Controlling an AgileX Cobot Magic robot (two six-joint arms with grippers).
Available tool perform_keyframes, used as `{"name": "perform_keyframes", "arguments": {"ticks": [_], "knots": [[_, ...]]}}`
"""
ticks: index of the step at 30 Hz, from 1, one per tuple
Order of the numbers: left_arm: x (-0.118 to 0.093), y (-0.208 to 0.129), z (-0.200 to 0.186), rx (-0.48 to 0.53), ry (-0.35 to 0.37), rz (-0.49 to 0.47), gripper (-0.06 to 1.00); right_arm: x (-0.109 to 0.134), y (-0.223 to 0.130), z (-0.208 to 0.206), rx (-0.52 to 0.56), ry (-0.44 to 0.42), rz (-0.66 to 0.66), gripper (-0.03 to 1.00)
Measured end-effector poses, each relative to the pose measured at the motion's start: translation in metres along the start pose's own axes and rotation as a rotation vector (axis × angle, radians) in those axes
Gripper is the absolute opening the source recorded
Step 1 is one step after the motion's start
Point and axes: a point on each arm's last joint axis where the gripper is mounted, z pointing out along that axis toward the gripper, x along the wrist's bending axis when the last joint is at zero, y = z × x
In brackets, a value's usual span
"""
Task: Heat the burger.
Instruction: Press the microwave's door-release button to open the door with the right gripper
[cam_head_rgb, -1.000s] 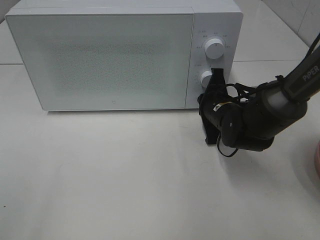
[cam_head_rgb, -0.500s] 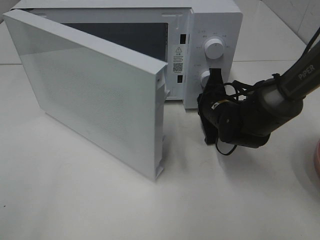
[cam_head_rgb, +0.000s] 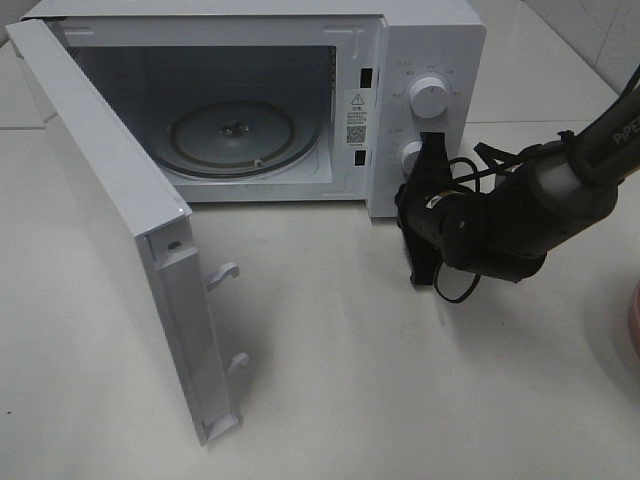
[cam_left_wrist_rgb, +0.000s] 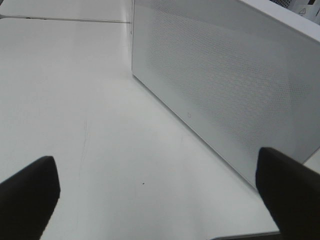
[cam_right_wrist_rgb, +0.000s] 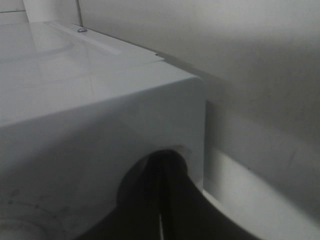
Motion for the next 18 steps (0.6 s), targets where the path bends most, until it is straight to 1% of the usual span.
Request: {"name": "perform_keyframes", "arguments": {"ticks": [8,18], "knots": [[0.0,0.0,0.0,0.0,0.0,0.0,0.99,-0.003,0.0,-0.008,0.02,0.033,0.0,0.02],[0.0,0.0,0.0,0.0,0.0,0.0,0.99,-0.003,0.003,-0.027,0.042,0.023,-0.024,0.02]]}}
